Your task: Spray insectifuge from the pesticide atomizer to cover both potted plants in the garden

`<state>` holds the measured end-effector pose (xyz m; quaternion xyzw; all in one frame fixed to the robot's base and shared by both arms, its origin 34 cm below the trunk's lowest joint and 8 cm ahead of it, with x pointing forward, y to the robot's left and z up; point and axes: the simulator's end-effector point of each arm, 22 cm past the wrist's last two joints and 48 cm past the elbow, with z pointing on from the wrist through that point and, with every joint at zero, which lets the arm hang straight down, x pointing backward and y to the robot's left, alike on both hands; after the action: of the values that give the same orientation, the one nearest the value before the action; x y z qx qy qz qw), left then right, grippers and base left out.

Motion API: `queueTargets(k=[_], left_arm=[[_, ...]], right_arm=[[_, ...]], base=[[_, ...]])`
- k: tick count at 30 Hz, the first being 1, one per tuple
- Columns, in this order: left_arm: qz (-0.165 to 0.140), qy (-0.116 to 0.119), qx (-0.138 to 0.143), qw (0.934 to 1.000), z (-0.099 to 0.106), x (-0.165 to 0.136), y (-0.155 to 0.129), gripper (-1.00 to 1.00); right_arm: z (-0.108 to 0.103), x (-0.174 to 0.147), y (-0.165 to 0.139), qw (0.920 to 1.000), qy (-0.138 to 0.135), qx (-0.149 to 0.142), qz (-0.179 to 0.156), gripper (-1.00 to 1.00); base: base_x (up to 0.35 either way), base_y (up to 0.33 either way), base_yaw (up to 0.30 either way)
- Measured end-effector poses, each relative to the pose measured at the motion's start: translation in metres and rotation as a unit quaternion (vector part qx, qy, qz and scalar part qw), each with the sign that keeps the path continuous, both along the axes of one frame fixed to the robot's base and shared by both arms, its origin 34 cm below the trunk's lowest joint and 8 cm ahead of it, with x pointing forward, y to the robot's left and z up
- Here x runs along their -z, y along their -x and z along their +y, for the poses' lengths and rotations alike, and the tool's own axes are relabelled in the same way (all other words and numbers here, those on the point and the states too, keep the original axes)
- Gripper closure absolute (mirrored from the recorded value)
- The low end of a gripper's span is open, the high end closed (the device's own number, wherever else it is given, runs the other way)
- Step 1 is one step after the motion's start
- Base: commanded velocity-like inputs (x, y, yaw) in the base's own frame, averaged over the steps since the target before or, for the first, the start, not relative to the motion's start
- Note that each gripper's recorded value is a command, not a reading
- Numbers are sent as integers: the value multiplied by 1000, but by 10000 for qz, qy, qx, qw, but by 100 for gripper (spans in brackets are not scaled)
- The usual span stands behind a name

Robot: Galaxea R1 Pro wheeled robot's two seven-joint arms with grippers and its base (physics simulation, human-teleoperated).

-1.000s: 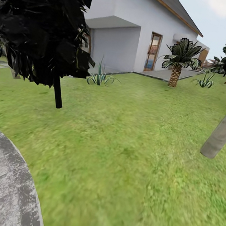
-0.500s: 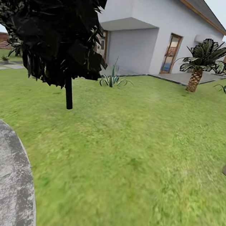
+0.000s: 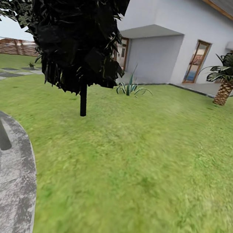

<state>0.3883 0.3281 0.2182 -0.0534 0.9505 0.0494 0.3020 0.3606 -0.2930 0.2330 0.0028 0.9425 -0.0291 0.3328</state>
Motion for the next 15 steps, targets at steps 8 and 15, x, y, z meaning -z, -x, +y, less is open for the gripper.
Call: queueTargets(k=[8,15], left_arm=[[2,0,0,10000,0,0,0,-100],[1,4,-5,10000,-1,0,0,-100]], right_arm=[[-1,0,0,10000,4,0,0,-100],[0,0,0,10000,0,-2,2,-100]], base=[[289,-197,277],[198,-98,277]])
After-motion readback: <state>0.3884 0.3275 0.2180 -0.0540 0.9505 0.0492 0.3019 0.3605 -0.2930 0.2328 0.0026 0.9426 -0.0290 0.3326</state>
